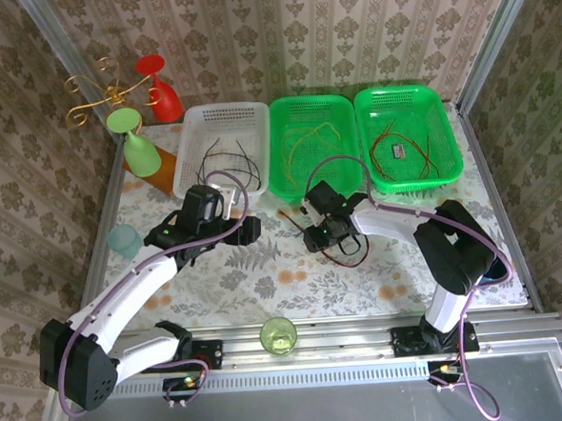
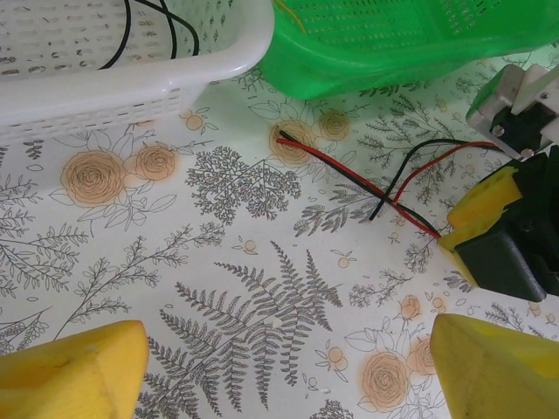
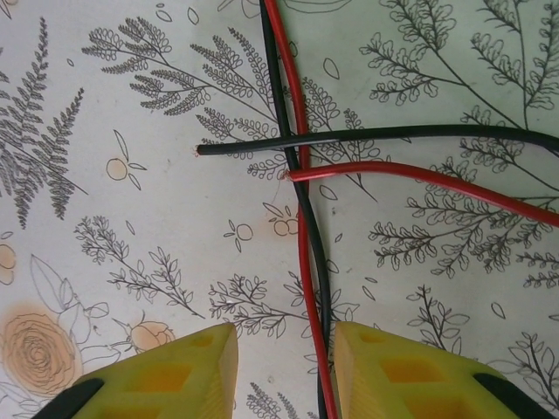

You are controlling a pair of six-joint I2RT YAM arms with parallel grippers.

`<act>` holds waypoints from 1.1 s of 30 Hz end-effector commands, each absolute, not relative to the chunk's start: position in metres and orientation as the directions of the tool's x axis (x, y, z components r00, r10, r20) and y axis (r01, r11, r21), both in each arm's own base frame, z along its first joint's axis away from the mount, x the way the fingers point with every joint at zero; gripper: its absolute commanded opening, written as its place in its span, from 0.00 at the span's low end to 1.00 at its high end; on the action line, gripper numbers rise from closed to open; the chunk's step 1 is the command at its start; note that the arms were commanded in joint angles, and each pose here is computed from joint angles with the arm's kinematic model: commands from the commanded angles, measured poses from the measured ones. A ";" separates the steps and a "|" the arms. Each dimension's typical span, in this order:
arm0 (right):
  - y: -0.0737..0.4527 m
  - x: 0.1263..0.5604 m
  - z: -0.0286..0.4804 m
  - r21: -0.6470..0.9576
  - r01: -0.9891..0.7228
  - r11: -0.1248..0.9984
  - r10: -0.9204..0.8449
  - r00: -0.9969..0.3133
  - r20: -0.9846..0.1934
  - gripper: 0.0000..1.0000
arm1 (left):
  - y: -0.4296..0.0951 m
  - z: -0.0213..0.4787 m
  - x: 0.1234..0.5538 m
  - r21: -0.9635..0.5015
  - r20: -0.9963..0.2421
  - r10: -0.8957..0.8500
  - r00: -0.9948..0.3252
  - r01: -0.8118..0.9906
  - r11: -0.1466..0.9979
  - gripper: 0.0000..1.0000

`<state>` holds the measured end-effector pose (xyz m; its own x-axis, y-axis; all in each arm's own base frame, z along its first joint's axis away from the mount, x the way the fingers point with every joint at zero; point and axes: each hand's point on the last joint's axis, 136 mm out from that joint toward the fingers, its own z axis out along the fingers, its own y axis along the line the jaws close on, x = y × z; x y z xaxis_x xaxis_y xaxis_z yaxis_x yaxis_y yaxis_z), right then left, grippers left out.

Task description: Untangle the cables

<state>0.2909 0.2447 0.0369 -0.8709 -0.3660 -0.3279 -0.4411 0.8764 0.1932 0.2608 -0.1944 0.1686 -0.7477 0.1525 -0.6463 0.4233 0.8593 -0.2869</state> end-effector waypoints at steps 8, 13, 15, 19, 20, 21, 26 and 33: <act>0.235 0.282 0.019 0.081 -0.504 0.860 -0.464 -0.838 -0.286 0.32 | -0.193 0.172 0.260 -0.280 -0.641 0.157 -0.751 0.419 0.864 0.85; 0.227 0.279 0.008 0.042 -0.511 0.859 -0.486 -0.838 -0.249 0.31 | -0.194 0.172 0.261 -0.278 -0.640 0.159 -0.752 0.420 0.864 0.85; 0.224 0.277 0.003 0.035 -0.514 0.857 -0.493 -0.838 -0.233 0.30 | -0.195 0.173 0.262 -0.279 -0.639 0.160 -0.752 0.421 0.863 0.85; 0.225 0.273 -0.001 0.029 -0.529 0.848 -0.510 -0.830 -0.228 0.28 | -0.195 0.173 0.262 -0.279 -0.638 0.159 -0.753 0.419 0.864 0.85; 0.225 0.272 -0.002 0.027 -0.531 0.847 -0.512 -0.828 -0.228 0.26 | -0.196 0.173 0.263 -0.280 -0.640 0.159 -0.752 0.420 0.863 0.85; 0.226 0.272 -0.001 0.026 -0.536 0.844 -0.517 -0.825 -0.231 0.23 | -0.196 0.174 0.263 -0.281 -0.641 0.157 -0.751 0.420 0.863 0.85; 0.232 0.268 0.015 0.032 -0.569 0.821 -0.541 -0.796 -0.270 0.07 | -0.199 0.180 0.264 -0.292 -0.648 0.151 -0.747 0.426 0.856 0.86; 0.249 0.249 0.059 0.173 -0.633 0.754 -0.536 -0.746 -0.395 0.00 | -0.204 0.193 0.267 -0.331 -0.661 0.123 -0.740 0.434 0.838 0.86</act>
